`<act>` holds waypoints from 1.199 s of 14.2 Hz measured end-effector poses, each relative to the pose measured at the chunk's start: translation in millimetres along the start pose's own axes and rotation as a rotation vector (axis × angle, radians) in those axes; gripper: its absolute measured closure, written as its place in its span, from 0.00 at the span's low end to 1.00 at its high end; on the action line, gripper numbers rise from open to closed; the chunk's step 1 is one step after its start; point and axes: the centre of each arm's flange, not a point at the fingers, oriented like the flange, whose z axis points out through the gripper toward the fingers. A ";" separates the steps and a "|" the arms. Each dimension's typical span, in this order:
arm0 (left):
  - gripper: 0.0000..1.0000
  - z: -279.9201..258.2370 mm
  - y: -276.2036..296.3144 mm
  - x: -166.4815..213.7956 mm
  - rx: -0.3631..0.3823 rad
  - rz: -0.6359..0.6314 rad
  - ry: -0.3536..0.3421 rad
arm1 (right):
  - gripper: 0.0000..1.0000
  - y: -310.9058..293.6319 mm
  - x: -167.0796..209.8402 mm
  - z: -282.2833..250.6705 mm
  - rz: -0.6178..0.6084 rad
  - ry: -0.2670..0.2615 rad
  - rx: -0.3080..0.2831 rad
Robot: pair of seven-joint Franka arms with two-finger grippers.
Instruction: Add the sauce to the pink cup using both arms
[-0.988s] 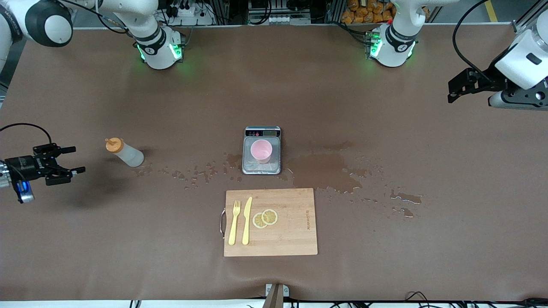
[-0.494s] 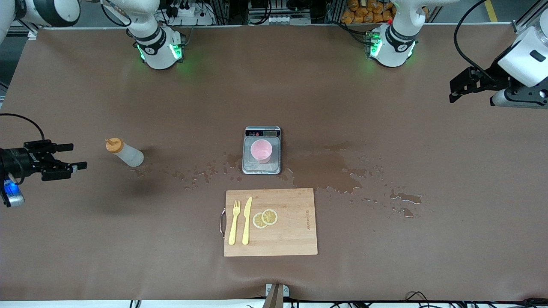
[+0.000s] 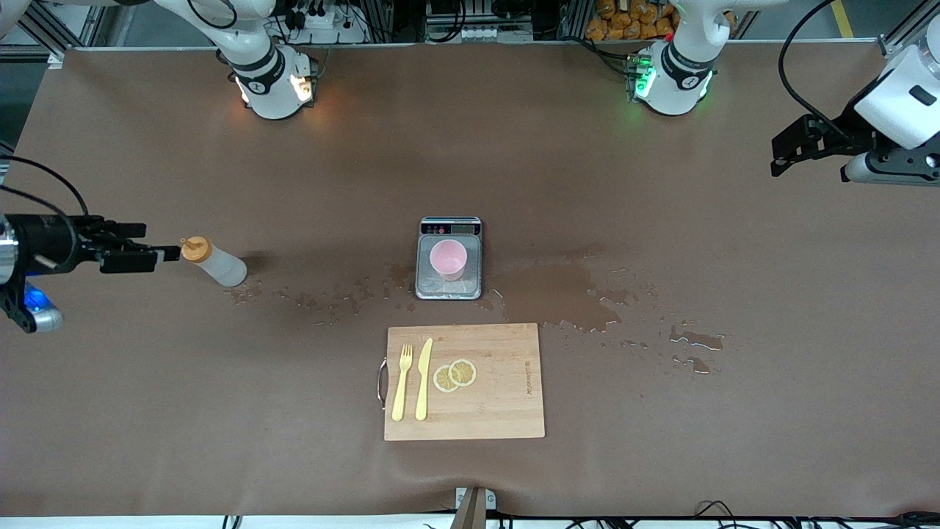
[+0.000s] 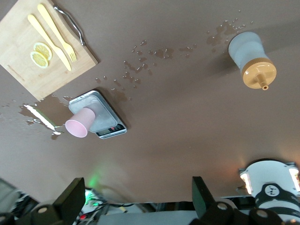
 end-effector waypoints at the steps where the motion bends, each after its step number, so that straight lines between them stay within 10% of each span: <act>1: 0.00 0.0 0.2 0.0 0.000 0.000 0.000 | 0.00 -18.6 -15.1 1.4 -0.022 0.042 -0.050; 5: 0.00 -0.2 1.2 -0.1 0.000 0.002 0.000 | 0.00 -82.3 -82.2 0.7 -0.124 0.189 -0.154; 17: 0.00 -0.6 -0.8 0.1 0.000 -0.002 0.002 | 0.00 -20.1 -135.8 2.5 -0.282 0.438 -0.150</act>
